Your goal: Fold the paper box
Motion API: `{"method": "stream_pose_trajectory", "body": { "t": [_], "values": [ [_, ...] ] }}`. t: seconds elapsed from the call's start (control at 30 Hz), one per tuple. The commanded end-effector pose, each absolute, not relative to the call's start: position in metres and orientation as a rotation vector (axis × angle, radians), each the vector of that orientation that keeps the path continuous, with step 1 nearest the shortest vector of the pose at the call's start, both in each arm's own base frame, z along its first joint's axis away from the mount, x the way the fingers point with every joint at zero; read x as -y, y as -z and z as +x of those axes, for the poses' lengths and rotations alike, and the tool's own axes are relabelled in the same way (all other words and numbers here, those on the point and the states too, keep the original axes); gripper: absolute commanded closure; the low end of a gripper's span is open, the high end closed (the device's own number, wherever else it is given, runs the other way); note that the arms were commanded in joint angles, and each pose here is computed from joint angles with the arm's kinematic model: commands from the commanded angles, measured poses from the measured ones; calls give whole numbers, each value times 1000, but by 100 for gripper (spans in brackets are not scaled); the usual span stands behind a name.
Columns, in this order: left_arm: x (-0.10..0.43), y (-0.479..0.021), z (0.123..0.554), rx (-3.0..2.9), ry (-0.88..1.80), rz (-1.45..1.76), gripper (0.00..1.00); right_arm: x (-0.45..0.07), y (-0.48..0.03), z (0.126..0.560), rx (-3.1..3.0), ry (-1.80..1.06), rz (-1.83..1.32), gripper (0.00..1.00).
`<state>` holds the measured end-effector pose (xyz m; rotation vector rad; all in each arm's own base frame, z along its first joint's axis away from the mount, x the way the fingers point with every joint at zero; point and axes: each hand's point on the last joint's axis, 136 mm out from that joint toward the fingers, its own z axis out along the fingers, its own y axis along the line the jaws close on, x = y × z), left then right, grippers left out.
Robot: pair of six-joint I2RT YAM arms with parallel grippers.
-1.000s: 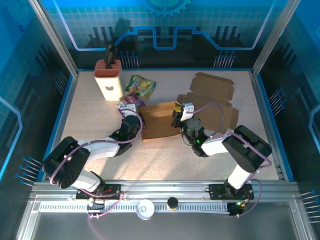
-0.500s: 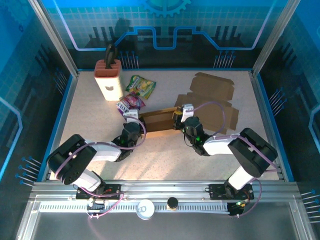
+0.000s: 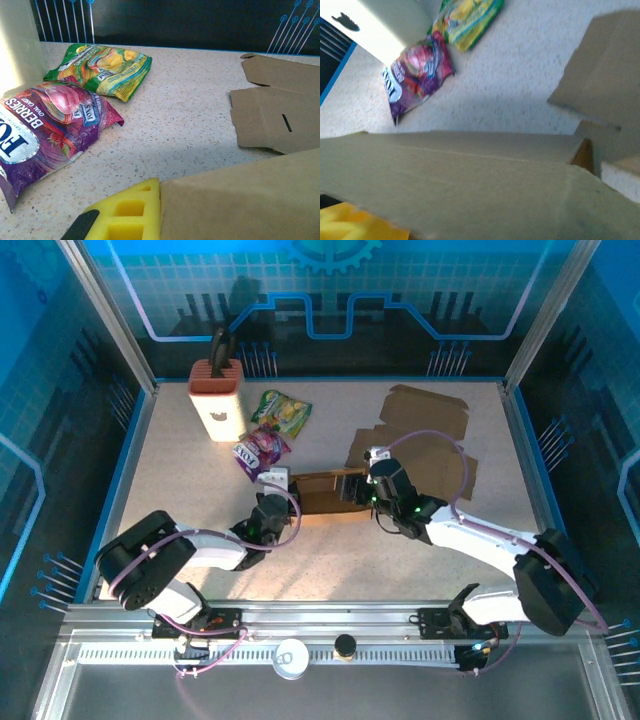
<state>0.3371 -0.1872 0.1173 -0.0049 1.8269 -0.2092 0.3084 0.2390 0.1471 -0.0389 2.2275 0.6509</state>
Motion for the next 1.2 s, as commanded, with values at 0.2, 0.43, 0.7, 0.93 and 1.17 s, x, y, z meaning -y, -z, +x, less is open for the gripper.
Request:
{"method": "stream_pose_trajectory", "body": {
  "t": [0.2,0.43,0.7,0.93,1.17],
  "values": [
    [194,-123,330,-1777,212,-32,100,-230,-142,264,-2371,-748,3,19],
    [193,-124,329,-1770,203,-47,100,-217,-135,244,-2444,-703,-16,15],
    [202,-121,329,-1770,202,-12,100,-198,-143,232,-2430,-659,-18,14],
    [207,-120,331,-1772,179,24,100,-179,-208,246,-2247,-619,-1,23],
    [211,-125,332,-1766,185,40,100,-141,-257,318,-2138,-701,105,23]
  ]
}}
